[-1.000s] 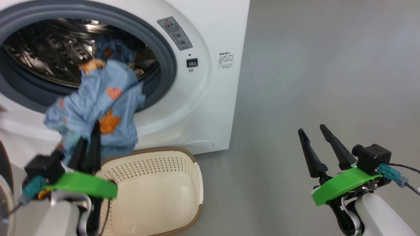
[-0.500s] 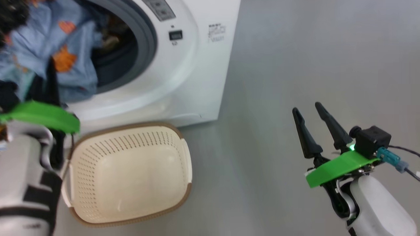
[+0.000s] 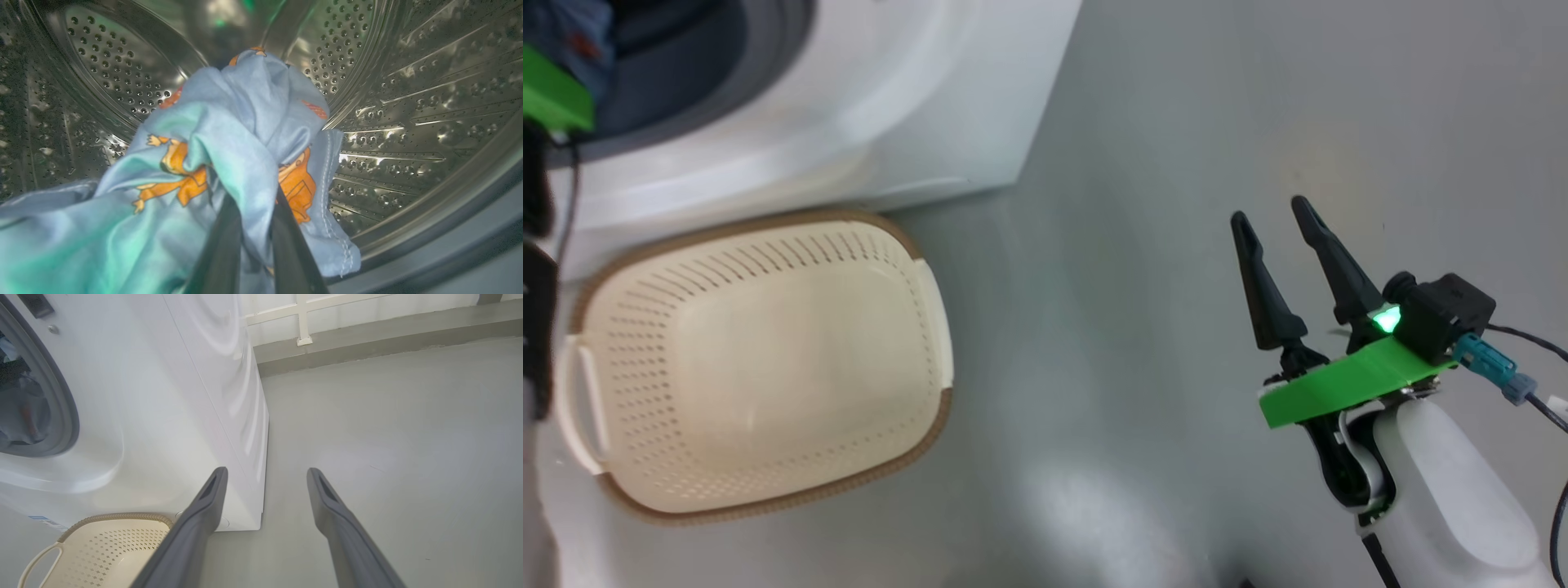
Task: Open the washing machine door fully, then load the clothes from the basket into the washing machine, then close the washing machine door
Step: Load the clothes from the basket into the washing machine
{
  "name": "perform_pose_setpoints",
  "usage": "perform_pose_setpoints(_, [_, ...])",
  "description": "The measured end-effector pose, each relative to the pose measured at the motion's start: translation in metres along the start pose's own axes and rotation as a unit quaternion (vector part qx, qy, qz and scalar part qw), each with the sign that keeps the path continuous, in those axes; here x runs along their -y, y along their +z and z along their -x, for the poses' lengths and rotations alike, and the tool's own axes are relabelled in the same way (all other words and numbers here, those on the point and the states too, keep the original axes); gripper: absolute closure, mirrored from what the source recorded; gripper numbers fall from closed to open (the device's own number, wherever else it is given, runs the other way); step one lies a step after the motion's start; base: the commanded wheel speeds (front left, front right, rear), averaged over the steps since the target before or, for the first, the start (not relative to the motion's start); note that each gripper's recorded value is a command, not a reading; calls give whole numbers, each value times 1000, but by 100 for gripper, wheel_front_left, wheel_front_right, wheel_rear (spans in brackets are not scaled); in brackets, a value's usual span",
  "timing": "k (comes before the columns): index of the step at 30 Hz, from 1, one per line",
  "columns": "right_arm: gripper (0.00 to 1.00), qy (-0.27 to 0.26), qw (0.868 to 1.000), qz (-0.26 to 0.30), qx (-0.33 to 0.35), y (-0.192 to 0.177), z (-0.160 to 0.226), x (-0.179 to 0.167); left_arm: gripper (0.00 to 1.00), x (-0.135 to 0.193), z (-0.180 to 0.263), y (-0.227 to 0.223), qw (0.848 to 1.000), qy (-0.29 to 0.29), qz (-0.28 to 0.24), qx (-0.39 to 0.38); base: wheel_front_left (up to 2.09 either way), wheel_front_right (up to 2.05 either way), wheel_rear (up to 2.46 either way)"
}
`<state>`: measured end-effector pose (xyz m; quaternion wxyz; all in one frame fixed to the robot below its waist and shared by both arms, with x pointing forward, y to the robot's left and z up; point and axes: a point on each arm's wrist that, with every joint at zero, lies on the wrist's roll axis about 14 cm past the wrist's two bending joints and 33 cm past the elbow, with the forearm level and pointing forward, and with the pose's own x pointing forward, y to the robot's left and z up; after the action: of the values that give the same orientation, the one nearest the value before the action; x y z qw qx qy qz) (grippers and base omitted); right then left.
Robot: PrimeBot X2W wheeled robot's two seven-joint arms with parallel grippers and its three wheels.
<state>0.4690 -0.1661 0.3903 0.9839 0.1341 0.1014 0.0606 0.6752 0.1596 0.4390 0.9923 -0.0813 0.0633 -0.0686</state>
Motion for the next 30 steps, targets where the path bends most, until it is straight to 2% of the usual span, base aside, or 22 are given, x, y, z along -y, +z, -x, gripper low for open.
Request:
perform_pose_setpoints(5, [0,-13,1000,-5,-15,-17,-9,8,100,4,-34,-10,1000,-10,-11,3,0,0,0])
perform_pose_setpoints(13, [0,-46,998,-3,-40,-38,-5,31,100,32,-71,16,995,-50,-12,86,0,0,0])
perform_pose_setpoints(14, [0,-50,998,-1,-44,-42,-4,34,40,28,-74,8,996,-37,-2,83,0,0,0])
perform_pose_setpoints(15, [0,-51,998,-1,-45,-43,-4,34,0,25,-74,-2,997,-31,2,70,0,0,0])
perform_pose_setpoints(19, [0,-49,998,-5,-45,-43,-4,30,0,14,-65,-49,1000,-2,12,-5,0,0,0])
perform_pose_setpoints(22, [0,-45,998,-6,-44,-42,-5,27,0,5,-57,-68,999,16,16,-48,0,0,0])
perform_pose_setpoints(30, [0,-30,999,-6,-28,-28,-8,17,0,5,-42,-65,997,26,29,-71,0,0,0])
